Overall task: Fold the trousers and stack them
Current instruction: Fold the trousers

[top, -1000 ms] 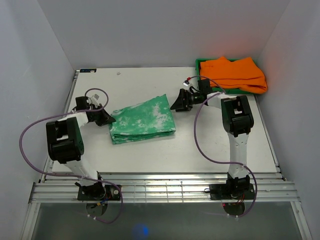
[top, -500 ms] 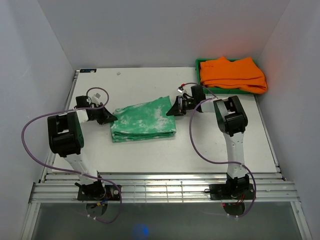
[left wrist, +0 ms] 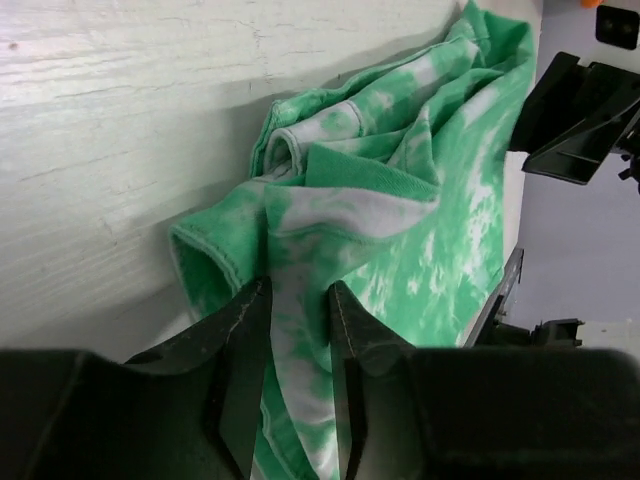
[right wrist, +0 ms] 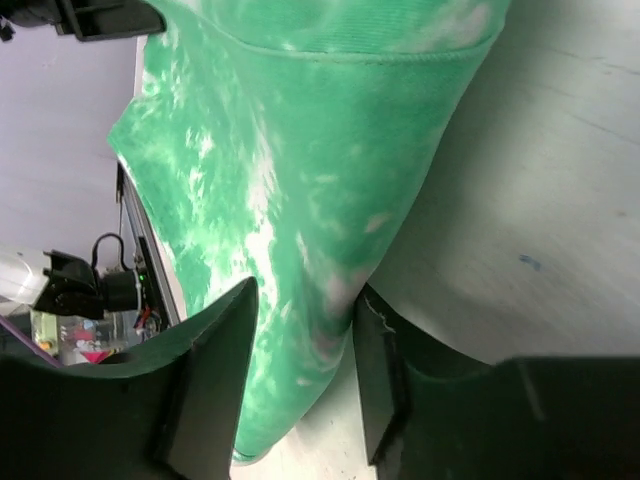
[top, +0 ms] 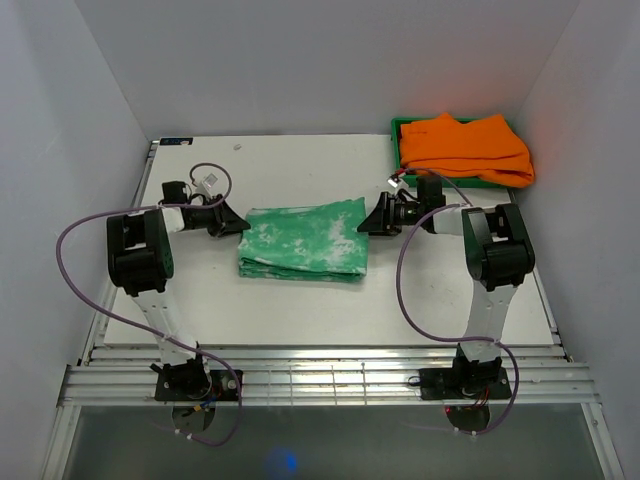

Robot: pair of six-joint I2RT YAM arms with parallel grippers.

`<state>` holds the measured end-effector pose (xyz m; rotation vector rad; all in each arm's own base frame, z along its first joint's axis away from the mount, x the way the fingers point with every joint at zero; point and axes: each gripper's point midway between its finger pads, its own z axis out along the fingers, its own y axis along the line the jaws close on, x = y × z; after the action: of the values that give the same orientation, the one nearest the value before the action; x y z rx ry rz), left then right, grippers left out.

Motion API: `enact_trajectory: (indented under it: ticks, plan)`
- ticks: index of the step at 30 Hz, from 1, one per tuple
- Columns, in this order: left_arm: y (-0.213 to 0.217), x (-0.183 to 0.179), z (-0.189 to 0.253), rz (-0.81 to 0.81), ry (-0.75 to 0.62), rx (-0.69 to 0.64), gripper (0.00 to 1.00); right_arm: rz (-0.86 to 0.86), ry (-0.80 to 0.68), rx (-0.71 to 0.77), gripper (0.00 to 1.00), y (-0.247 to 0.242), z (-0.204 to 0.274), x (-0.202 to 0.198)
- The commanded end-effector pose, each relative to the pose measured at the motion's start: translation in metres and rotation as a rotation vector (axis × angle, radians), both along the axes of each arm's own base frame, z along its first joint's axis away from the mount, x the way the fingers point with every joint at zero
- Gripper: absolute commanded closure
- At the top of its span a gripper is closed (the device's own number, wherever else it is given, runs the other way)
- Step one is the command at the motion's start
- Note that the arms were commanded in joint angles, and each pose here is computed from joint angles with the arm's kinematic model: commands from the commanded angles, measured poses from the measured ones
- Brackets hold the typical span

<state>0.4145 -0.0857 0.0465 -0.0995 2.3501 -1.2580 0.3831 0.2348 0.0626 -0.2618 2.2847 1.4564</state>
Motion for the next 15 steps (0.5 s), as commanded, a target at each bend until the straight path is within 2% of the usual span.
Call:
enact_trajectory:
  ticks: [1,2,3,5,6,9,11,15]
  plan:
    - [0.016,0.011,0.058,-0.012,-0.183,0.014,0.58,0.010,-0.046,-0.049,0.41,-0.018,0.015,0.009]
    - [0.018,0.011,0.067,-0.009,-0.204,0.029,0.42,-0.005,-0.066,-0.073,0.27,-0.024,0.022,0.013]
    - [0.019,0.009,0.076,-0.005,-0.217,0.046,0.38,-0.007,-0.096,-0.081,0.22,-0.027,0.031,0.017]
    - [0.026,0.010,0.103,0.014,-0.303,0.114,0.22,-0.019,-0.118,-0.135,0.09,-0.042,0.042,0.015]
    - [0.028,0.009,0.112,0.016,-0.324,0.142,0.19,-0.015,-0.135,-0.145,0.09,-0.046,0.048,0.015]
    - [0.020,-0.004,0.147,-0.017,-0.428,0.152,0.21,0.035,-0.201,-0.143,0.11,-0.050,0.076,0.008]
    - [0.008,-0.017,0.161,-0.050,-0.433,0.103,0.27,0.082,-0.176,-0.056,0.16,-0.037,0.095,-0.007]
    - [-0.022,-0.047,0.144,-0.112,-0.291,-0.035,0.45,0.155,-0.111,0.041,0.20,-0.006,0.095,-0.033]
